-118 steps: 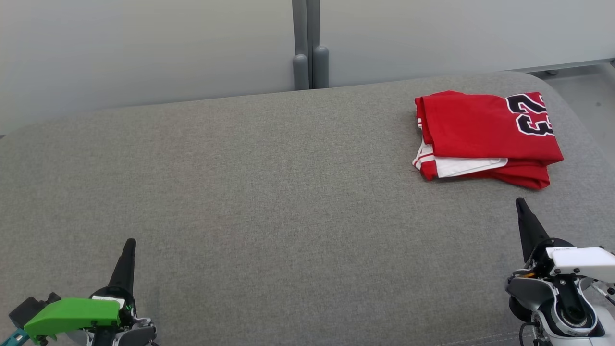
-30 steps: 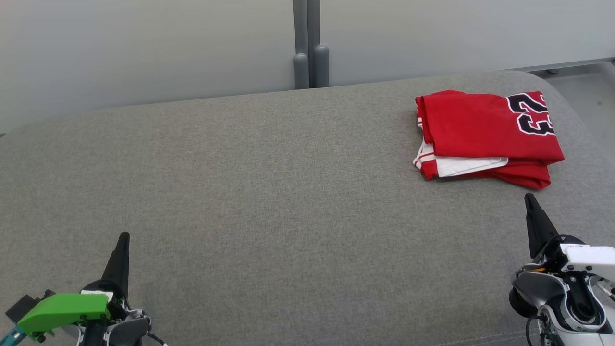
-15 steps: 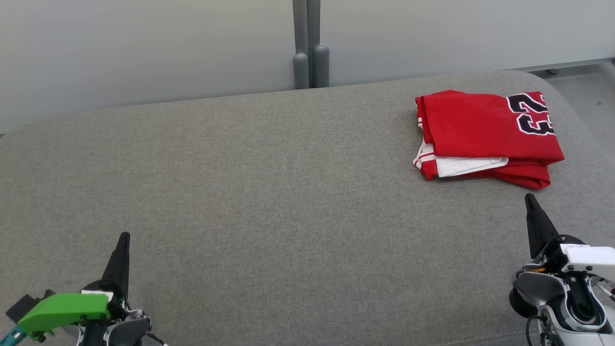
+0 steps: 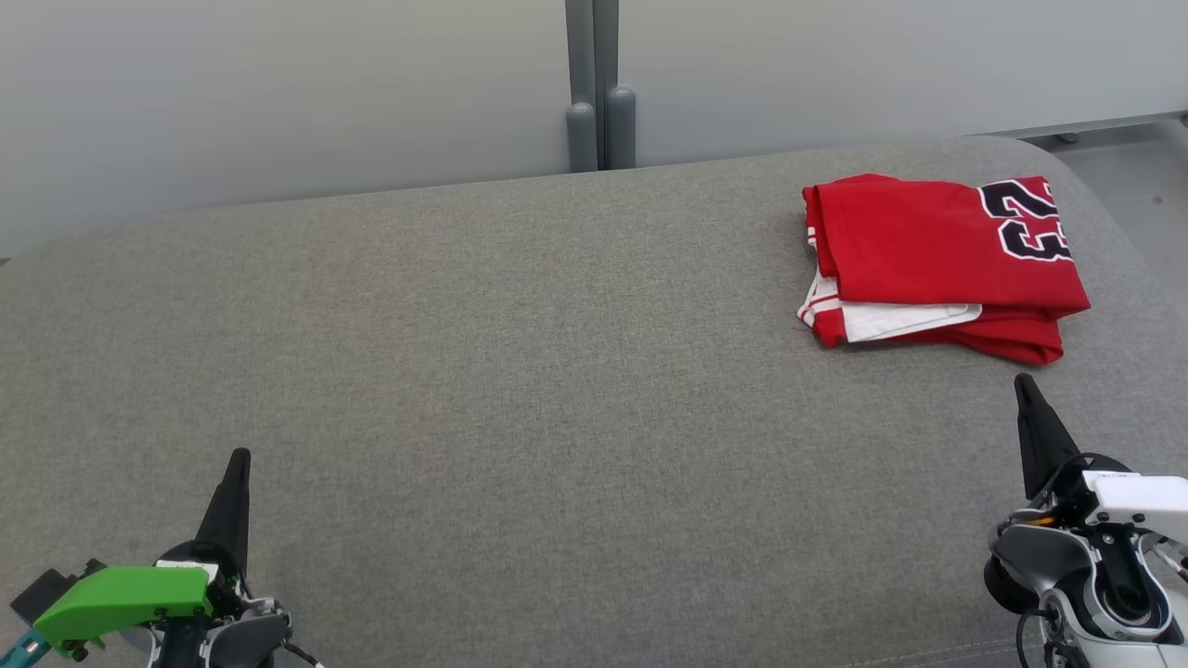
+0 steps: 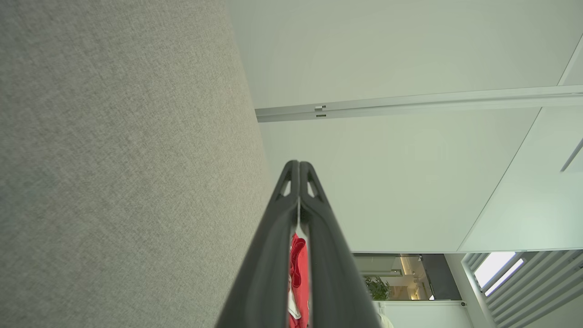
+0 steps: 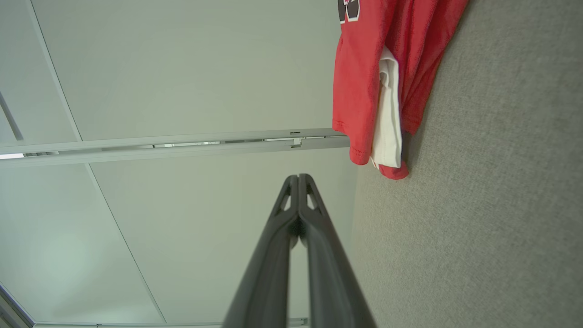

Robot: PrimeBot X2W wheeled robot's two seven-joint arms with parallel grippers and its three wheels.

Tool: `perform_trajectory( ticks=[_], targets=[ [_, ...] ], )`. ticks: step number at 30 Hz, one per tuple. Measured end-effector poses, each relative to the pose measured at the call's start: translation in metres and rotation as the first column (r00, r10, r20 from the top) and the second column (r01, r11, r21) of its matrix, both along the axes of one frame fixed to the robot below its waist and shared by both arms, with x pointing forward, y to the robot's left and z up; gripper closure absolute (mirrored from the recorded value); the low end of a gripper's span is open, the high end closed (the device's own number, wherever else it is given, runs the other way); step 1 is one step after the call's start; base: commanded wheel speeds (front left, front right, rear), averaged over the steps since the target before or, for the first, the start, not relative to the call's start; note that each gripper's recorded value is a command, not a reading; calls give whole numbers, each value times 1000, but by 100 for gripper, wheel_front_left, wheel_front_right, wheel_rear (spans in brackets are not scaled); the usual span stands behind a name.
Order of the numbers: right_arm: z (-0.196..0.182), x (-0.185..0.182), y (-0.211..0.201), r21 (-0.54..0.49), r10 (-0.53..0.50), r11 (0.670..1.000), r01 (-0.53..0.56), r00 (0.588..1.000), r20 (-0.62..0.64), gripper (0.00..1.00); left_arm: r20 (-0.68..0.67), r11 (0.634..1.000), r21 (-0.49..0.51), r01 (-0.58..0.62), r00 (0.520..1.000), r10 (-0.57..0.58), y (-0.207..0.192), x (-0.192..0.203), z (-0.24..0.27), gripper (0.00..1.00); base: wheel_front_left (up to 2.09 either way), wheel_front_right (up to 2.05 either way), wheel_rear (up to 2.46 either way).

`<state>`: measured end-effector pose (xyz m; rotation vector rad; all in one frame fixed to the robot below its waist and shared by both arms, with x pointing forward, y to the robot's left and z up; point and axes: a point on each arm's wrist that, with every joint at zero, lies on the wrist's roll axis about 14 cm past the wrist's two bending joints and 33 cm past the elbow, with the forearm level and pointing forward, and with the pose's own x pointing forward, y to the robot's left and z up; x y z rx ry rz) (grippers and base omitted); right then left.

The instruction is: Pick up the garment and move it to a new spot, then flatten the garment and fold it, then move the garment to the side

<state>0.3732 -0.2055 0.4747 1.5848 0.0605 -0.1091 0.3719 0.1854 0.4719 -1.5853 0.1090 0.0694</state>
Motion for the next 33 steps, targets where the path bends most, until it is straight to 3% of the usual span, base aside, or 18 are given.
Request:
perform_trajectory(
  ticks=[33],
  targets=[
    [1, 0, -1, 1, -3, 1000, 3, 1000, 5, 100, 1, 1000, -2, 1, 1000, -1, 0, 0, 0, 100, 0, 0, 0]
  ],
)
